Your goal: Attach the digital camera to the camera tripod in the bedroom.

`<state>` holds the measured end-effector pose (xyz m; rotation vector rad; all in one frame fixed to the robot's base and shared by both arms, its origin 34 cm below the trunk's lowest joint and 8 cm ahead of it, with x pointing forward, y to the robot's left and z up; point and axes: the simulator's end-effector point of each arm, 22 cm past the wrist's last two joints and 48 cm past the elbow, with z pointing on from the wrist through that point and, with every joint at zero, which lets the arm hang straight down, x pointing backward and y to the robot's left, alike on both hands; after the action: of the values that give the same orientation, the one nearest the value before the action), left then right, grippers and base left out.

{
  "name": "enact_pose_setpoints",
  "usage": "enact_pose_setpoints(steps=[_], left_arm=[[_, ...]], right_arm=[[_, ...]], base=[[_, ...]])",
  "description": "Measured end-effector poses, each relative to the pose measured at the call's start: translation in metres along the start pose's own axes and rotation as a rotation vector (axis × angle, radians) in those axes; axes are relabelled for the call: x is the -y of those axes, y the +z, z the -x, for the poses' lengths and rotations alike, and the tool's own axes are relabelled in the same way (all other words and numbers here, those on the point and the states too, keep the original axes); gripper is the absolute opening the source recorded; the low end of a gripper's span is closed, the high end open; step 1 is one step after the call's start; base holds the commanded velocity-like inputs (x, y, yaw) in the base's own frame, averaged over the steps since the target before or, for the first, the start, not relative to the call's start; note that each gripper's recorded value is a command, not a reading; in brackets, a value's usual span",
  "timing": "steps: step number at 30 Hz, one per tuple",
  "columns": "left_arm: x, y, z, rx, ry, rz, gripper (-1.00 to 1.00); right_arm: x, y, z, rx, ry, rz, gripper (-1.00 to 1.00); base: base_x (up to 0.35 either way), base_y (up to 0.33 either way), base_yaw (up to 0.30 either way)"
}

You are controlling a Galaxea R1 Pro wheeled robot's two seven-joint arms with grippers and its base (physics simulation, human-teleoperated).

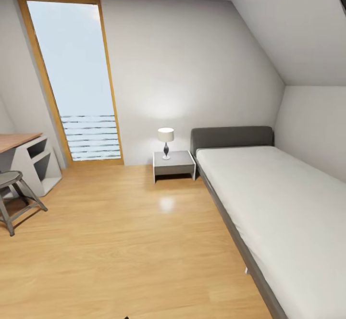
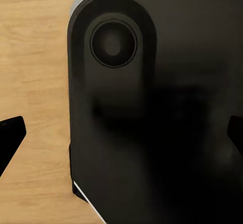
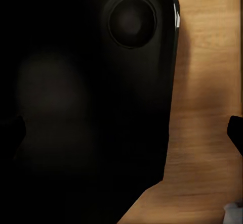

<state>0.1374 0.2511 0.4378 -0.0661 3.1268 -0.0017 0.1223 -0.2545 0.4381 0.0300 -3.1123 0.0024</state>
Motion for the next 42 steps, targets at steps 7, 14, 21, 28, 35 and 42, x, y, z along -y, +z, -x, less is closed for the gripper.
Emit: enact_pose_setpoints(steps=[7,14,21,28,35,42], left_arm=[[0.0000,0.0000,0.0000,0.000,-0.001,0.000,1.00],[0.0000,0.0000,0.0006,0.001,-0.001,0.000,1.00],[0.0008,0.0001,0.0007,0.002,-0.002,-0.001,1.00],[0.0001,0.0001,0.0006,0.002,-0.003,0.000,1.00],[0.0008,0.0001,0.0011,0.003,-0.003,-0.001,1.00],[0.0005,0.0001,0.0008,0.002,-0.051,0.001,1.00]], right_arm=[[-0.0053,0.0000,0.0000,0.000,0.000,0.005,1.00],[-0.0054,0.0000,-0.0001,0.000,0.000,0.005,1.00],[-0.0073,0.0000,0.0004,0.000,-0.002,0.009,1.00],[-0.0048,0.0000,0.0002,0.000,-0.002,0.004,1.00],[-0.0011,0.0001,0.0001,0.001,-0.001,-0.001,1.00],[0.0003,0.0001,0.0004,0.001,-0.001,-0.002,1.00]], base=[[0.140,-0.093,0.000],[0.179,-0.156,0.000],[0.051,-0.046,0.016],[0.005,-0.005,0.192],[0.001,-0.001,0.263],[0.000,0.000,0.273]])
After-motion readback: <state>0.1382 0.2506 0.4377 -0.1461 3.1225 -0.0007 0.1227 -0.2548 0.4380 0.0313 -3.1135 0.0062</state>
